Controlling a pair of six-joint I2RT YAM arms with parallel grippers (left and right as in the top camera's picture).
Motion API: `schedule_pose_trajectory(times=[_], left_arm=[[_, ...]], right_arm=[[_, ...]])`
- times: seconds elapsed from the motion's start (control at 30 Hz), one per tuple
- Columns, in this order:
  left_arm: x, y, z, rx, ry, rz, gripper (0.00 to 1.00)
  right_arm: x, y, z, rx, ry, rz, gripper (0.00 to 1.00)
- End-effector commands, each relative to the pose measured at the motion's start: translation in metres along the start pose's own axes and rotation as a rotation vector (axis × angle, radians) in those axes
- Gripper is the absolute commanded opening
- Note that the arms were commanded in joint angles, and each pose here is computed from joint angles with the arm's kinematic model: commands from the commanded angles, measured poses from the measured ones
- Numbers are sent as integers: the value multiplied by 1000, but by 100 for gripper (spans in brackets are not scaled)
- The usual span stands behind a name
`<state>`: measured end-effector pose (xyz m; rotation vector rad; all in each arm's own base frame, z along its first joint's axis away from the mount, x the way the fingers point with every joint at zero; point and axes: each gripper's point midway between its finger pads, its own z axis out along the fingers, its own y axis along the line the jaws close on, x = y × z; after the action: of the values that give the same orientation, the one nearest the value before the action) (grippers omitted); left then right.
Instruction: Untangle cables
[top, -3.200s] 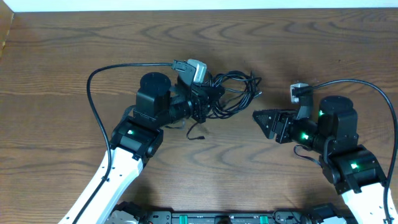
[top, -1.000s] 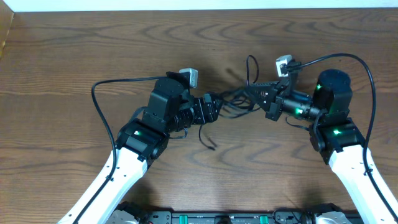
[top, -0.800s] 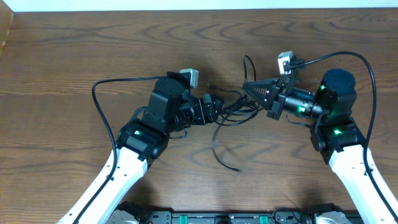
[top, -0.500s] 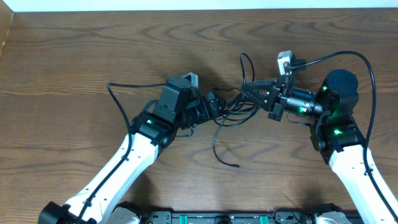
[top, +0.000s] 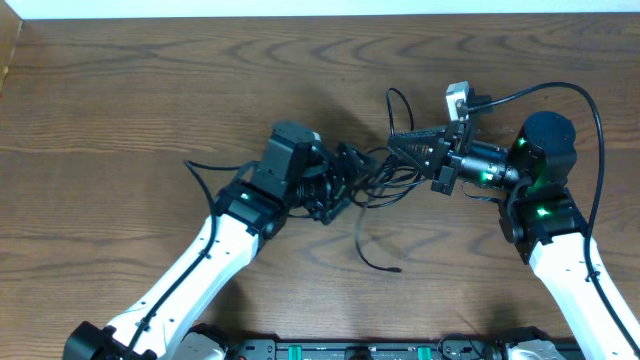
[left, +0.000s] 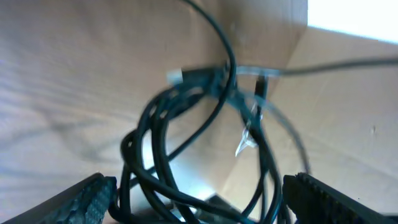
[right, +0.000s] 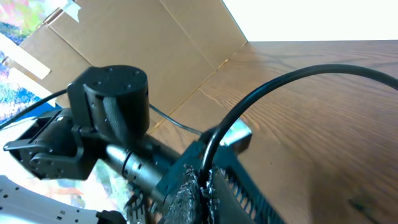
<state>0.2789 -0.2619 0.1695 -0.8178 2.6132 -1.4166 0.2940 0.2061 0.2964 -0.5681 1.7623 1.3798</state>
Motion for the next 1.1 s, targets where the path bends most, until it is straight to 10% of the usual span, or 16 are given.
schedule_pose_trajectory(times=[0.0, 0.2, 0.37, 0.63, 1.07], left_arm=[[29, 2, 5, -20, 110, -34, 92], [20, 26, 6, -118, 33, -131, 92], [6, 25, 7, -114, -48, -147, 73], [-16, 43, 16, -182, -178, -139, 8], [-95, 44, -9, -181, -354, 96, 8]], right_arm=[[-3, 3, -1, -10, -3, -15, 1], [-2, 2, -1, -7, 3, 15, 1], [-1, 2, -1, -7, 4, 61, 1], [-1, 2, -1, -6, 4, 81, 1], [51, -75, -20, 421, 89, 254, 1]])
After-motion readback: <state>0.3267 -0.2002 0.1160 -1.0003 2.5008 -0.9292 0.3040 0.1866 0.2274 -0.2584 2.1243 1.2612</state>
